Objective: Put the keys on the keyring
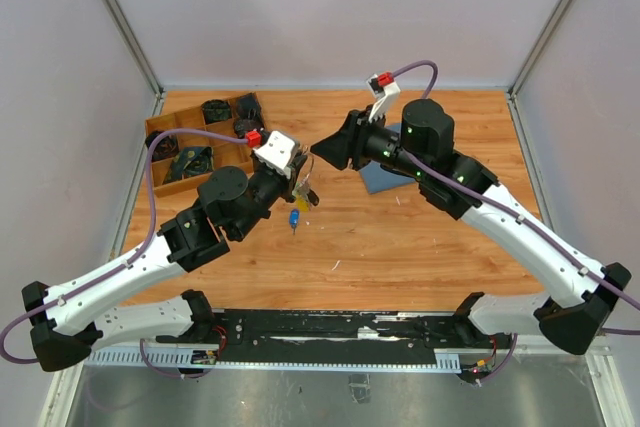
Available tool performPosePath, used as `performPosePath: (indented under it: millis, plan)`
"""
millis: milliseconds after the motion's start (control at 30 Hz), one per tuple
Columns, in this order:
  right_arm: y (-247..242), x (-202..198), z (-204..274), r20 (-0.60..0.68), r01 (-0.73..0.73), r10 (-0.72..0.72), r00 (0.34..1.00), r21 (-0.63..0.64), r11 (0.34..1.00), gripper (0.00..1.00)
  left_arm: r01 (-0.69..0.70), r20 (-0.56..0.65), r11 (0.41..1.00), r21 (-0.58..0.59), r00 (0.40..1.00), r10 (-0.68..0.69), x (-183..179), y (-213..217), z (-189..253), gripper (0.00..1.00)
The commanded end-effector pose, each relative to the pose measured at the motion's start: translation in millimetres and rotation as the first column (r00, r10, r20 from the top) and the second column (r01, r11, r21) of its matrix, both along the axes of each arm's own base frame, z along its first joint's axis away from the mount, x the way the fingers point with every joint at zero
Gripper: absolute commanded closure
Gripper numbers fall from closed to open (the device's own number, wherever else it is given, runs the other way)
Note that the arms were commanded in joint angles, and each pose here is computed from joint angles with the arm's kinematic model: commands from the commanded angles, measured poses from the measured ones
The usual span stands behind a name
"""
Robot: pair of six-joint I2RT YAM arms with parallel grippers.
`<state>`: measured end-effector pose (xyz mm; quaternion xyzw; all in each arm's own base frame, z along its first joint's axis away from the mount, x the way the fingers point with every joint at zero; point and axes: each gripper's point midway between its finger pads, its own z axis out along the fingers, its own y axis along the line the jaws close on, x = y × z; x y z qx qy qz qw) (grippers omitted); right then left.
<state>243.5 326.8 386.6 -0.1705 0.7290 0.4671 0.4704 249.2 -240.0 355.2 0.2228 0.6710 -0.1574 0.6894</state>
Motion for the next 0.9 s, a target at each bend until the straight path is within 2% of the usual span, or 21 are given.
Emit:
performPosePath:
  millis: [0, 267, 367, 500, 600, 700, 767, 867]
  plan:
    - [10.3, 3.5, 17.4, 0.013, -0.043, 0.042, 0.999, 0.046, 0.998, 0.58, 0.014, 0.038, 0.999, -0.044, 0.999, -0.012, -3.2, -2.0, 14.1, 1.0]
    - [20.9, 3.7, 13.7, -0.006, -0.084, 0.084, 0.996, 0.036, 0.996, 0.6, 0.032, 0.034, 0.999, -0.035, 0.999, -0.031, -5.3, -5.6, 12.2, 0.99]
    - [21.8, 4.6, 12.2, -0.009, -0.084, 0.084, 0.996, 0.032, 0.996, 0.63, 0.04, 0.031, 0.999, -0.034, 0.999, -0.039, -6.4, -7.5, 10.9, 0.99]
    - [22.9, 5.7, 11.1, -0.011, -0.084, 0.084, 0.996, 0.03, 0.996, 0.71, 0.048, 0.029, 0.998, -0.03, 0.998, -0.047, -6.9, -9.5, 9.2, 1.0]
    - [23.5, 6.0, 10.1, -0.013, -0.086, 0.086, 0.996, 0.029, 0.996, 0.81, 0.048, 0.029, 0.998, -0.029, 0.998, -0.047, -7.1, -9.7, 9.1, 0.99]
    - [24.4, 4.7, 9.7, -0.013, -0.095, 0.095, 0.995, 0.031, 0.995, 0.96, 0.04, 0.031, 0.999, -0.036, 0.999, -0.039, -6.9, -7.6, 9.9, 1.0]
    - [24.5, 2.9, 10.6, -0.01, -0.104, 0.104, 0.995, 0.033, 0.994, 0.99, 0.032, 0.031, 0.998, -0.046, 0.999, -0.031, -6.6, -5.8, 10.8, 0.99]
    - [22.9, 0.5, 13.5, 0.003, -0.107, 0.107, 0.994, 0.044, 0.993, 0.99, 0.022, 0.036, 0.997, -0.073, 0.999, -0.02, -7.4, -2.0, 13.5, 0.86]
